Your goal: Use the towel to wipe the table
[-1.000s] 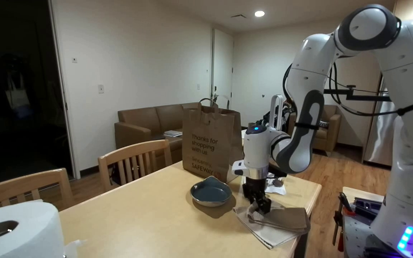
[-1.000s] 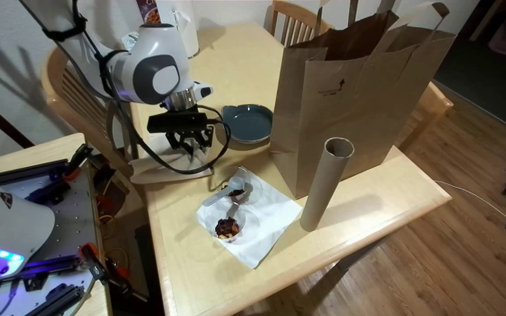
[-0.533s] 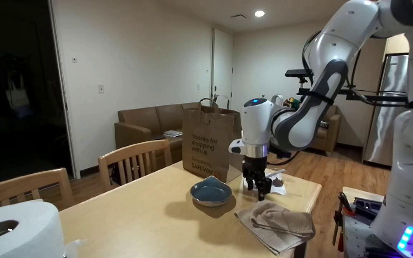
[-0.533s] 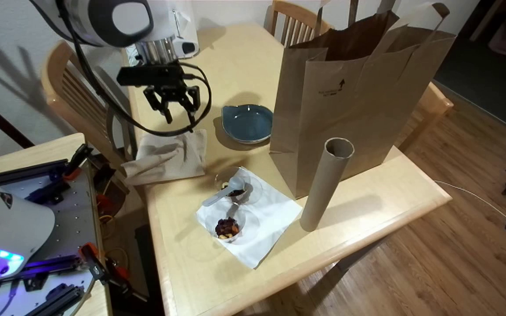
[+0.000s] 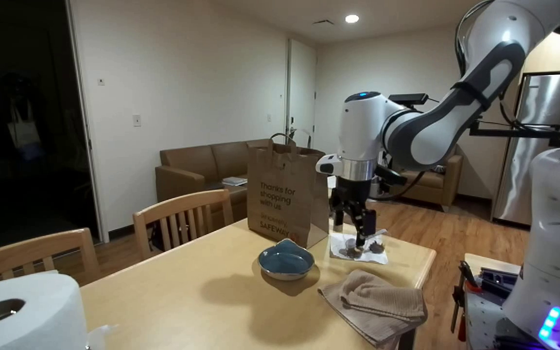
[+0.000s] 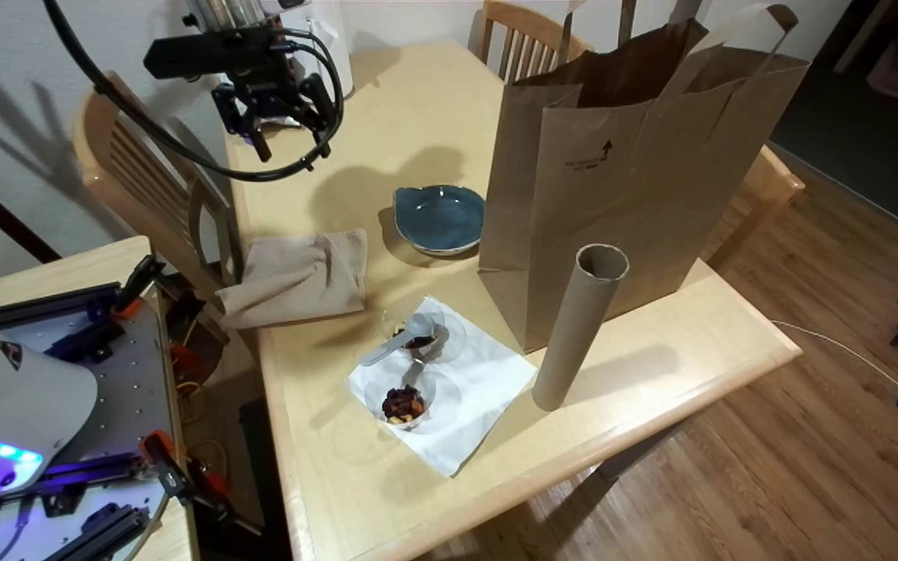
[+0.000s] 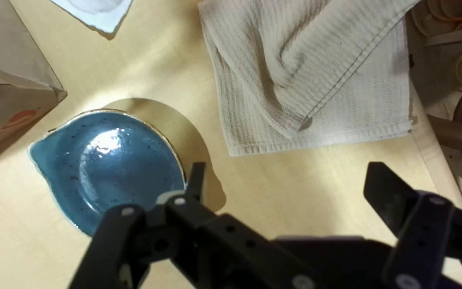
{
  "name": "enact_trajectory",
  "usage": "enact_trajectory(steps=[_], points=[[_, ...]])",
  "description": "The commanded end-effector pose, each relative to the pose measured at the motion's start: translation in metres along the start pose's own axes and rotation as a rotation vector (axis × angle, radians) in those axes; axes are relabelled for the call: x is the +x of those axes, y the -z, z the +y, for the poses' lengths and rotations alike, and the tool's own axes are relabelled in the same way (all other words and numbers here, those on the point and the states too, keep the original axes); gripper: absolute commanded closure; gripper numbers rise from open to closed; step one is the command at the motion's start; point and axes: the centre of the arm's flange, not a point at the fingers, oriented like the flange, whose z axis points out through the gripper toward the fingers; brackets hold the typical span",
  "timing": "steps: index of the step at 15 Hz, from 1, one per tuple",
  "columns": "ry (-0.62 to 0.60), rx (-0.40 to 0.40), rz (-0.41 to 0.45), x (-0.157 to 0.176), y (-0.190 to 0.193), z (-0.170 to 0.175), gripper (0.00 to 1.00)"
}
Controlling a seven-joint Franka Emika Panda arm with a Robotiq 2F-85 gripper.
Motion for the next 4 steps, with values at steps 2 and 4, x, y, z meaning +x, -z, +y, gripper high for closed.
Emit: enact_trajectory(steps=[2,4], points=[[-0.001,0.002,-0.003,-0.0013,-0.0016,-0.0003,0.00],[-0.001,0.003,-0.004,-0.0017,-0.0021,-0.0004,0.00]])
